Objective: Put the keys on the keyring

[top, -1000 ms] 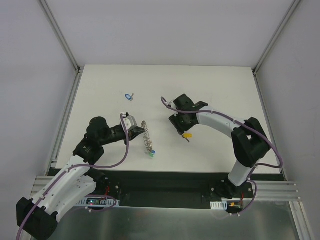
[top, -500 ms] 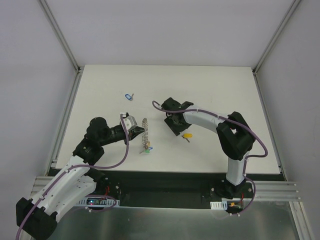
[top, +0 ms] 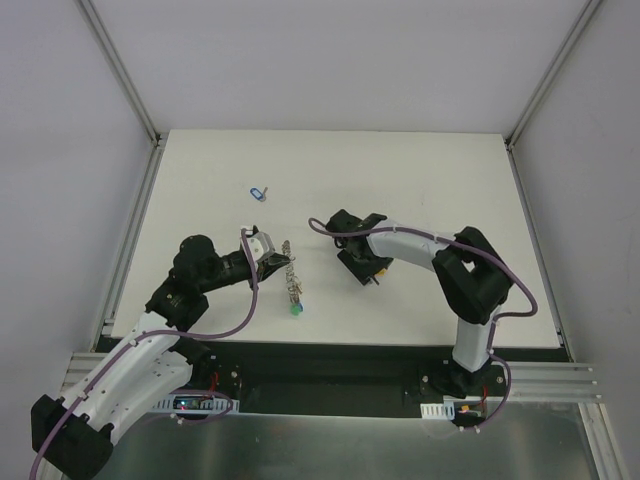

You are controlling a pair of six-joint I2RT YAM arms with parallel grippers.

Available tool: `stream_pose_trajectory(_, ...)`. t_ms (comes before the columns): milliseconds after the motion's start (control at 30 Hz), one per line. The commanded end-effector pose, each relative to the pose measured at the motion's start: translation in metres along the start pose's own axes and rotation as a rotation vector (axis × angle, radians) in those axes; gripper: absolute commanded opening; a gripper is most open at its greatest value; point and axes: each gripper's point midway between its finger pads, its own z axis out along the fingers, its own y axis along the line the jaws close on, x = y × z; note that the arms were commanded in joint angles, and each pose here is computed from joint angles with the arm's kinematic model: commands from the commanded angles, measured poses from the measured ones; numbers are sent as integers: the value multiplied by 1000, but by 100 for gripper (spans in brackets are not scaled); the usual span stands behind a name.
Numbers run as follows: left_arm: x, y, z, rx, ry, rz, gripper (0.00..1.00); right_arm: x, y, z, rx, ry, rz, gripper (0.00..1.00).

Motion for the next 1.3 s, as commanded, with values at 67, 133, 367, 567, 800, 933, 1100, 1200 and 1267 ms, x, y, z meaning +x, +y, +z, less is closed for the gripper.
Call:
stream_pose_trajectory(67,-35,0,-2,6,-88,80,0,31,-19,-20,76,34,22,56)
stream_pose_trajectory(133,-34,-1,-2,6,-87,79,0,38,-23,-21,97,45,35,56)
stream_pose_trajectory(367,-37,-2,-3,6,-95,85,0,24,-6,-23,-4,-36,115,56)
stream_pose_trajectory(567,-38,-3,-3,6,-98,87,0,25,0,-11,-36,-12,118,57)
stream_pose_trajectory(800,-37,-2,-3,6,-94,87,0,28,-6,-2,-36,12,139,57)
stream_pose_trajectory(933,-36,-2,-2,3,-92,86,0,24,-18,1,-16,15,148,57)
stream_pose_trajectory(1100,-35,-1,-2,-1,-86,86,0,24,-25,7,-6,44,150,57)
stream_pose_trajectory(1200,-33,-1,-1,1,-81,82,0,26,-30,10,8,56,157,57)
stream_pose_trajectory(1267,-32,0,-1,1,-79,80,0,26,-34,12,19,60,162,57)
